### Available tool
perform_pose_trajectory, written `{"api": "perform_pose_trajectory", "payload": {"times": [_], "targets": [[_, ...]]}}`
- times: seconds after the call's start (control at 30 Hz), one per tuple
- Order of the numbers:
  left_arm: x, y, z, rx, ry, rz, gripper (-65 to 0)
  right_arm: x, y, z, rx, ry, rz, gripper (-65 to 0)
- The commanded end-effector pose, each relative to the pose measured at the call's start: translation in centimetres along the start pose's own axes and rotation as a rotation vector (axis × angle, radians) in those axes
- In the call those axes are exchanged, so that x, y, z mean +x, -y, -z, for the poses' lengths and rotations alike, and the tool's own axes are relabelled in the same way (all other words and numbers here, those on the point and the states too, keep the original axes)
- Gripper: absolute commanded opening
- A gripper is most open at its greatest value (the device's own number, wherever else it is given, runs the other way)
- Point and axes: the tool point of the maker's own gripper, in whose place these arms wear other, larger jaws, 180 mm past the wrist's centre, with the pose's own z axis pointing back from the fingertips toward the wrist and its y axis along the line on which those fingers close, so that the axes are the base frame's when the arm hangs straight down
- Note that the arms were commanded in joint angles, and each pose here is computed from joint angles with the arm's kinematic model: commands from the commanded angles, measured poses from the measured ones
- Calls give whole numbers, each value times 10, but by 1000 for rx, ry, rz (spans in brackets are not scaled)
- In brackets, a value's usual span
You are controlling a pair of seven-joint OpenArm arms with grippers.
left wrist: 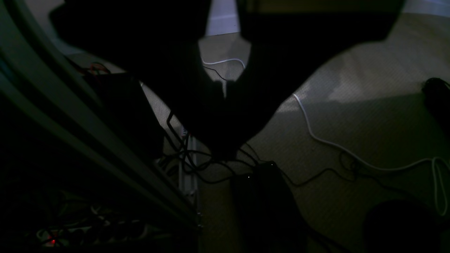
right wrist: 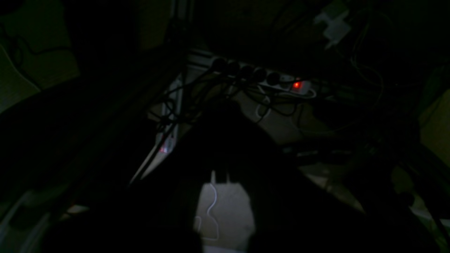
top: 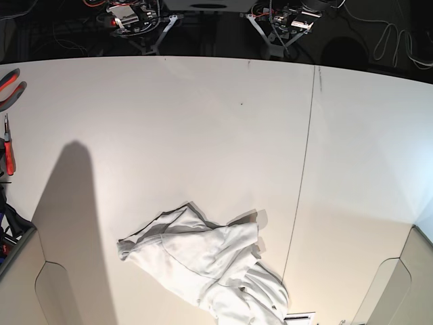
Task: Layout the t-shirt on the table in an organized manner, then fold the t-shirt properly
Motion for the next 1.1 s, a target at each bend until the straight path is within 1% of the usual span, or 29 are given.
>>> {"api": "perform_pose_trajectory", "payload": {"times": [0.0, 0.13, 0.7, 0.93, 1.07], "targets": [[6, 3, 0, -10, 13, 1, -650, 10, 3, 0, -9, 26, 6, -650], [10, 3, 0, -11, 23, 3, -650, 10, 2, 0, -8, 27, 6, -650], [7, 3, 0, -10, 6, 3, -650, 10, 3, 0, -9, 26, 6, -650], [-12, -4, -2, 1, -20, 2, -650, 1, 6, 0, -14, 6, 4, -650], [-23, -13, -5, 13, -22, 6, -650, -17, 18, -1, -32, -26, 1, -650]]}}
